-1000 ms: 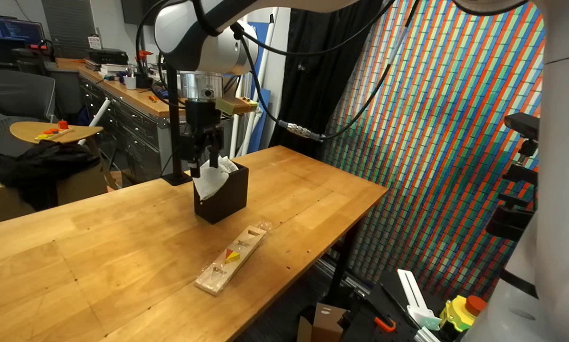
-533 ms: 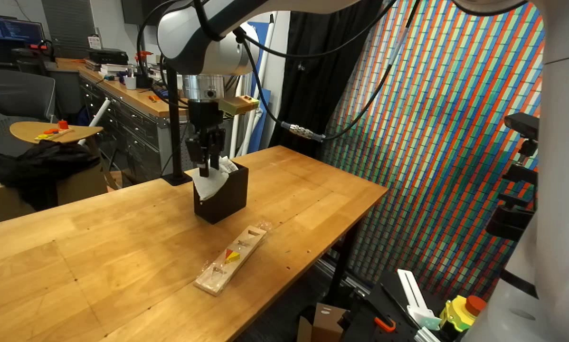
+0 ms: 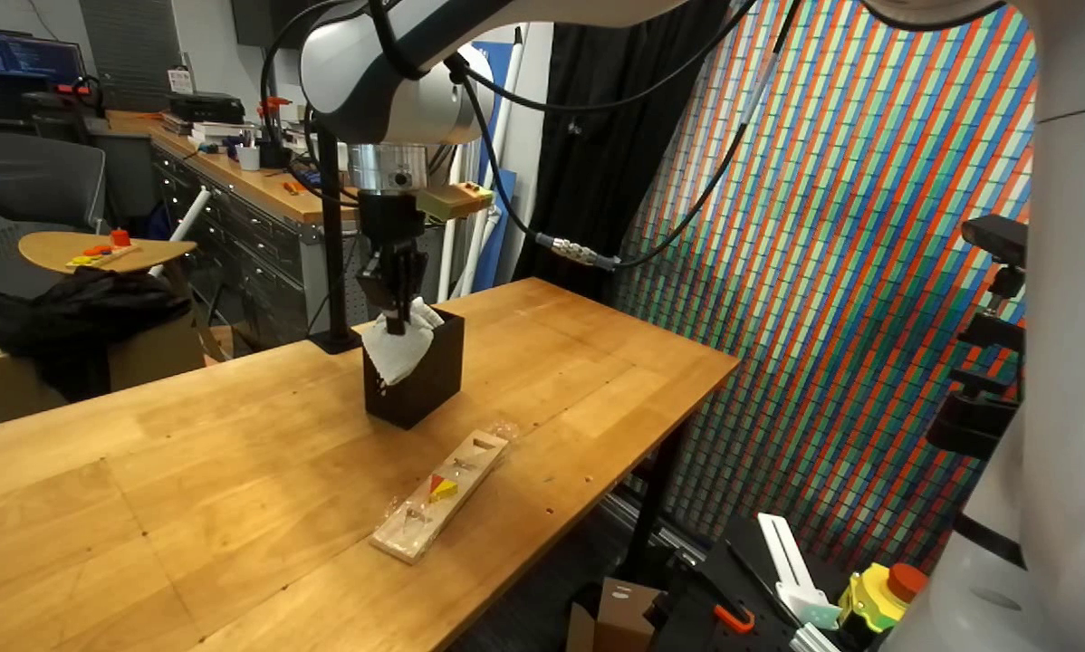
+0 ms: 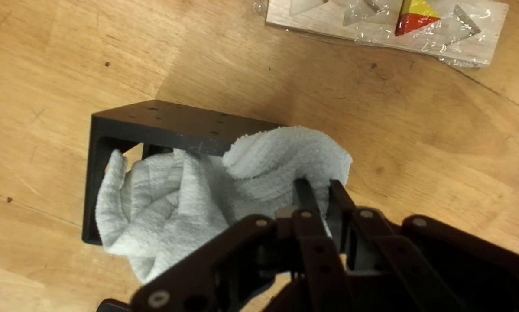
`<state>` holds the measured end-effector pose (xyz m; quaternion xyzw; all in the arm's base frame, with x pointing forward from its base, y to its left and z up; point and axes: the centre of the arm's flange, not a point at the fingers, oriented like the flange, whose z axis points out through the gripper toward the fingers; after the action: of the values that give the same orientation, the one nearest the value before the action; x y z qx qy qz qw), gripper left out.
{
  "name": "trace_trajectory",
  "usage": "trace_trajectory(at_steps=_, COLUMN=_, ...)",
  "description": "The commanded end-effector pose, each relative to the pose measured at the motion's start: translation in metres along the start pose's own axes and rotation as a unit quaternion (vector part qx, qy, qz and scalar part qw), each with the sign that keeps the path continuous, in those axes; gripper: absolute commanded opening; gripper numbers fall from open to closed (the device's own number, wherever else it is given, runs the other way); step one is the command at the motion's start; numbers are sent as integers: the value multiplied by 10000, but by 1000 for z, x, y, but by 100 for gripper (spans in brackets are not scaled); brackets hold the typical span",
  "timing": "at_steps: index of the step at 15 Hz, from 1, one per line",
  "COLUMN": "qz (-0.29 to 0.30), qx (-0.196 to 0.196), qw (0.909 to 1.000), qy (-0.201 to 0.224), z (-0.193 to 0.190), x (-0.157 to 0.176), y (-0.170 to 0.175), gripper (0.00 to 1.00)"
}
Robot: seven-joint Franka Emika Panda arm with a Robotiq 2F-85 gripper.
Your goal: Pick the cloth and shove it in the black box
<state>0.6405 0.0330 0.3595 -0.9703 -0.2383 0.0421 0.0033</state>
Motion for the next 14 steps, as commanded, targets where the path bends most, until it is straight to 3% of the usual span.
trace_trajectory(at_steps=1, qz=1, qx=-135, qw=9999, qy=63, z=-3, x=-1, y=0, gripper=4)
trace_trajectory(at_steps=14, qz=25, qx=-238, qw=9996, qy=133, z=-18, x=0, y=46, gripper=4)
